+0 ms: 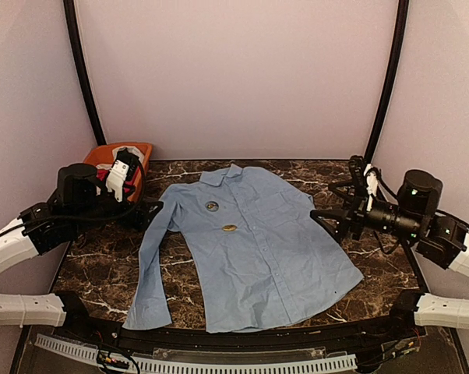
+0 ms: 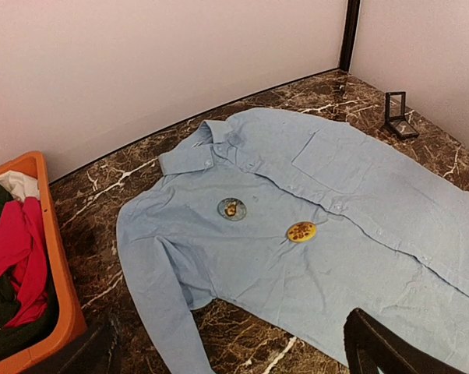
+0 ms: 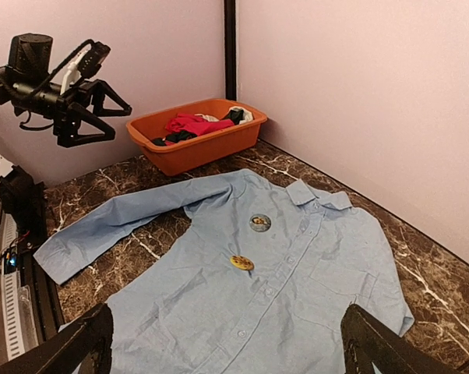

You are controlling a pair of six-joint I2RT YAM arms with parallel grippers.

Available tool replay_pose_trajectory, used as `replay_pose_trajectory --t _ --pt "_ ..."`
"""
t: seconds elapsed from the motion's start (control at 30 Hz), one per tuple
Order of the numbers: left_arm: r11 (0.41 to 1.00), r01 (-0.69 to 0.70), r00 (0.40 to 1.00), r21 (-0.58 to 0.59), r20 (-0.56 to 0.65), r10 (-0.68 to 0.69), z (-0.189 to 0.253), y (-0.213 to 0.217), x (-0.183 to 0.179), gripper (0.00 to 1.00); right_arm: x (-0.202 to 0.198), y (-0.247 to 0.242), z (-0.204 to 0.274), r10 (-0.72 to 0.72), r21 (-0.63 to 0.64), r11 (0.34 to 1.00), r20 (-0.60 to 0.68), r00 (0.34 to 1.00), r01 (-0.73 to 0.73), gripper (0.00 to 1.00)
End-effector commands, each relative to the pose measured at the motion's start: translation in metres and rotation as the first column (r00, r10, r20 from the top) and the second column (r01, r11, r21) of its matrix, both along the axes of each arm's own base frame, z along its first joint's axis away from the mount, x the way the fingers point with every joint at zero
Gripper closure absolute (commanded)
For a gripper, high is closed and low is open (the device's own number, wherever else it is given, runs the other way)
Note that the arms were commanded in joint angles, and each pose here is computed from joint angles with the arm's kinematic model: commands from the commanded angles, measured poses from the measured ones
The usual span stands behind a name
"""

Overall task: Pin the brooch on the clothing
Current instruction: Reset both arms

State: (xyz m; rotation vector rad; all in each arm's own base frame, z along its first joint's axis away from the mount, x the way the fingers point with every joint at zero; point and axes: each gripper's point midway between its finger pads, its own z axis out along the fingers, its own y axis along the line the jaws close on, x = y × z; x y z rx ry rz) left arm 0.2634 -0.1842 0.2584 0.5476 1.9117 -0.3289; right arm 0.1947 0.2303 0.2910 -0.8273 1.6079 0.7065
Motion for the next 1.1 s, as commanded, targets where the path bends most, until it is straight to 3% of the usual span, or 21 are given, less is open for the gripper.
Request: replay_pose_trajectory --t 0.0,0.17,0.27,0.47,0.7,0.87,0.97,1.07 --pt "1.000 -0.013 1.000 0.014 -0.019 0.013 -0.012 0.008 -0.006 0.01 -0.001 0.024 -0.020 0.099 -0.054 0.993 -0.028 0.995 -0.101 0.01" --pt "1.000 -0.011 0.999 0.021 -0.032 0.012 -0.012 0.005 -0.003 0.01 0.058 0.087 -0.078 0.077 -0.125 0.986 -0.232 0.970 -0.108 0.02" --pt "1.000 -0.018 0.999 0.009 -0.033 0.019 -0.008 0.007 -0.004 0.01 0.088 0.132 -0.094 0.122 -0.109 0.981 -0.294 0.948 -0.160 0.02" --pt "0.999 -0.035 0.999 0.012 -0.038 0.036 -0.011 0.018 -0.013 0.01 0.149 0.197 -0.150 0.080 -0.166 0.973 -0.418 0.905 -0.162 0.01" --pt "0.998 -0.069 0.998 0.008 0.003 0.069 -0.012 0.032 -0.020 0.01 0.189 0.201 -0.221 -0.154 -0.402 0.915 -0.406 0.901 -0.024 0.02" --pt "0.998 -0.063 0.998 0.010 0.006 0.063 -0.014 0.031 -0.020 0.01 0.192 0.191 -0.260 -0.276 -0.609 0.791 -0.278 0.920 0.054 0.01" --pt "0.998 -0.053 0.999 0.015 -0.005 0.053 -0.017 0.028 -0.019 0.01 0.193 0.182 -0.259 -0.327 -0.645 0.755 -0.212 0.921 0.120 0.02" --pt "0.998 -0.053 0.999 0.021 -0.005 0.053 -0.017 0.027 -0.018 0.01 0.190 0.181 -0.245 -0.310 -0.605 0.785 -0.201 0.929 0.132 0.01"
